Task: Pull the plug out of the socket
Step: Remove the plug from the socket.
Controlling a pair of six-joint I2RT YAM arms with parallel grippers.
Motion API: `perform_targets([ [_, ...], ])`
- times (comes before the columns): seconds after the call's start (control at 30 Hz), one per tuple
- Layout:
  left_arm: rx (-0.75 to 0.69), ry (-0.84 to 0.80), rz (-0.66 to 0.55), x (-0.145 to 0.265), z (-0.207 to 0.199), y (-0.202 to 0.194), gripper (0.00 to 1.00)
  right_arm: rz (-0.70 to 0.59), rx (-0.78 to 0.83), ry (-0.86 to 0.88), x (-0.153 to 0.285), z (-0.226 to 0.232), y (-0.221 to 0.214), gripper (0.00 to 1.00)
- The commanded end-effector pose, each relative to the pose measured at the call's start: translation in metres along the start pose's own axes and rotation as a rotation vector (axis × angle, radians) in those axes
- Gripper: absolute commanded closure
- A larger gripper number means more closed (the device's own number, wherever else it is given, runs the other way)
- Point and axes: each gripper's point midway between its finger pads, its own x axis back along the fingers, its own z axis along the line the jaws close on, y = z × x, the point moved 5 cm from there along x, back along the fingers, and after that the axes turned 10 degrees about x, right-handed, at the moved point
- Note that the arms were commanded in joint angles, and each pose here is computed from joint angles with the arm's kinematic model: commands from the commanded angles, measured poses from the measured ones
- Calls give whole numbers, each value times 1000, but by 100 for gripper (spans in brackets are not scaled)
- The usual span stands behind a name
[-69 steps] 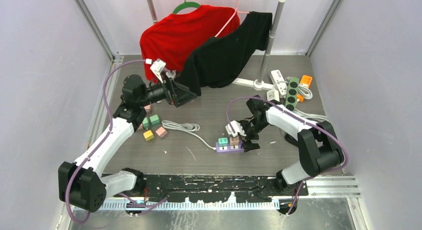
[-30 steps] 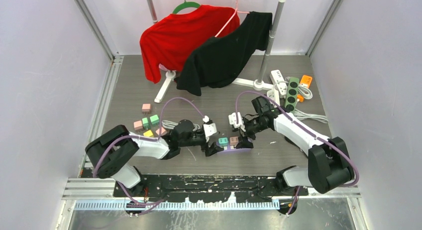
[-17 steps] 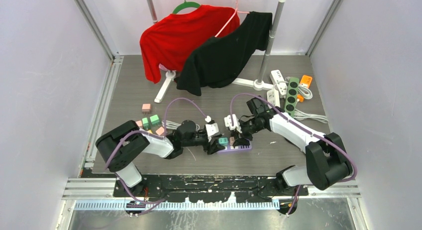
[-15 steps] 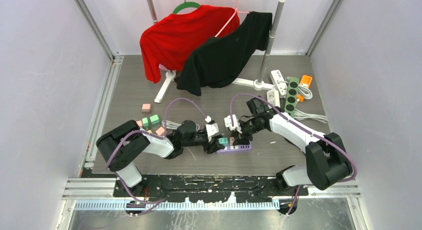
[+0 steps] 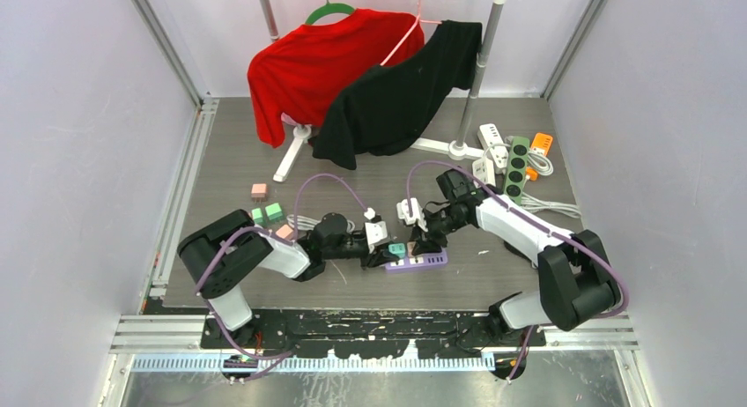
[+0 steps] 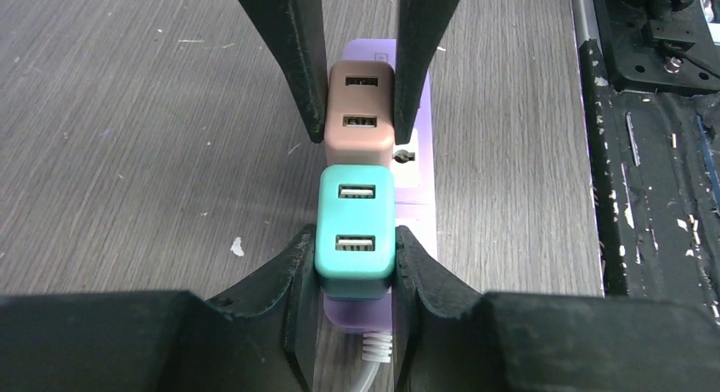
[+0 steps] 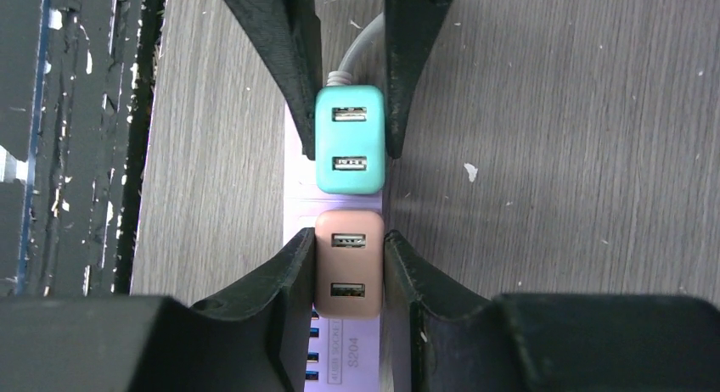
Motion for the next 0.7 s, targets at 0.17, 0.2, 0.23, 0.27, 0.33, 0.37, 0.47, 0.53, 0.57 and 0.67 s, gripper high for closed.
perform_targets([
  [0.17, -63, 31, 45, 0, 9, -29, 100, 13, 51, 7, 10, -3, -2, 99],
  [0.2, -65, 37, 53, 0, 10, -32, 100, 6, 86, 35, 9, 4, -3, 99],
  [0.23, -65, 42, 59, 0, 11, -34, 100, -6, 116, 65, 7, 10, -4, 99],
  [0.27, -62, 45, 63, 1, 12, -37, 100, -15, 142, 95, 4, 16, -3, 99],
  [0.33, -68, 36, -4, 1, 9, -28, 100, -28, 164, 125, -2, 19, 4, 99],
  [0.37, -67, 38, -35, 1, 9, -23, 100, -41, 151, 127, -3, 17, 7, 99],
  [0.47, -41, 54, -99, -1, 9, -5, 100, -52, 80, 87, 2, 7, 15, 99],
  [0.53, -21, 72, -115, 3, 9, 7, 100, -60, 53, 47, 11, 1, 18, 99],
  [0.57, -13, 79, -116, 5, 8, 14, 100, -67, 44, 30, 17, -1, 19, 99],
  [0.67, 23, 105, -83, 14, 4, 41, 100, -94, 20, -7, 30, -3, 22, 99],
])
